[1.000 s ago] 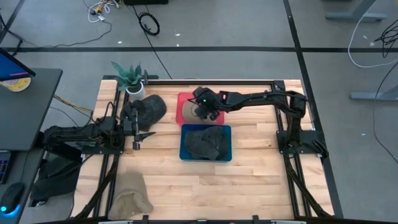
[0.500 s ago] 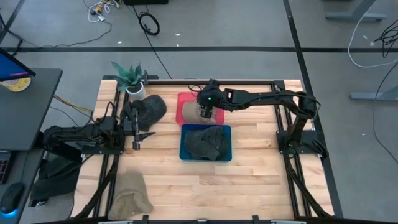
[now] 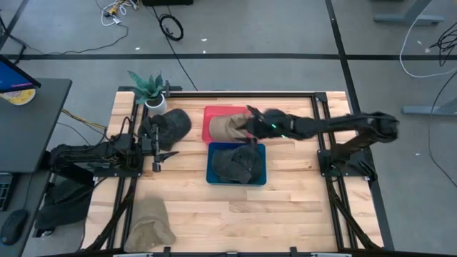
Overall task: Pick & Place hat
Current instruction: Put the brown cap into the red bin
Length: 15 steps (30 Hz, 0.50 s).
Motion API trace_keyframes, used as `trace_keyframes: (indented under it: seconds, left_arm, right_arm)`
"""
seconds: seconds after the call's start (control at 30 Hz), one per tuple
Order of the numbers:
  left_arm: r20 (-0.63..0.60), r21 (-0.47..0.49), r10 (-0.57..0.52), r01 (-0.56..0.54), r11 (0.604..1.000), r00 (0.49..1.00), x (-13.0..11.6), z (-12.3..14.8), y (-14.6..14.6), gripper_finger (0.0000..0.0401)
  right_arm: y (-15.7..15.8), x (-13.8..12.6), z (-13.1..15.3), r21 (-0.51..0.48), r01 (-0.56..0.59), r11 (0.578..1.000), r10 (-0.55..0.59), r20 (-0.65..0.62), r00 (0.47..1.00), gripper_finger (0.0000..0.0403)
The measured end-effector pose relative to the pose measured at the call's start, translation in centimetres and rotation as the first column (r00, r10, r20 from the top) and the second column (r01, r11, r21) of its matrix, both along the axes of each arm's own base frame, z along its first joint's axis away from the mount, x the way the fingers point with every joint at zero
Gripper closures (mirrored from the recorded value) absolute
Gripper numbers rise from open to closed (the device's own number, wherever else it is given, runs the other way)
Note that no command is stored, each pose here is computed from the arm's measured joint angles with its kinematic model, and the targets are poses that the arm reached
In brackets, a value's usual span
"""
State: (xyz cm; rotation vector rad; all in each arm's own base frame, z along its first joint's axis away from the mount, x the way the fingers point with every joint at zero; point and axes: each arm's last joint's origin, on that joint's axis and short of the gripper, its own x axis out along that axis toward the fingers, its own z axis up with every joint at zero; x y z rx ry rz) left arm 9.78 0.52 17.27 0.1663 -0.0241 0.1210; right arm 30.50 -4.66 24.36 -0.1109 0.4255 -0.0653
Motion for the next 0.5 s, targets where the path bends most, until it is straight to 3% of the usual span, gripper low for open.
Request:
trace_keyframes:
  seconds: [0.17, 0.5]
  left_arm:
    - [0.001, 0.0, -0.001, 0.001, 1.0, 1.0, 0.0, 0.0, 0.0, 0.0195]
    - [0.001, 0.0, 0.0, 0.0, 1.0, 1.0, 0.0, 0.0, 0.0, 0.0195]
  right_arm:
    - [2.7, -4.5, -1.0, 0.04, -0.058, 0.997, 0.051, 0.167, 0.985, 0.0218]
    - [5.9, -11.7, -2.2, 0.132, -0.207, 0.969, 0.129, 0.443, 0.887, 0.0218]
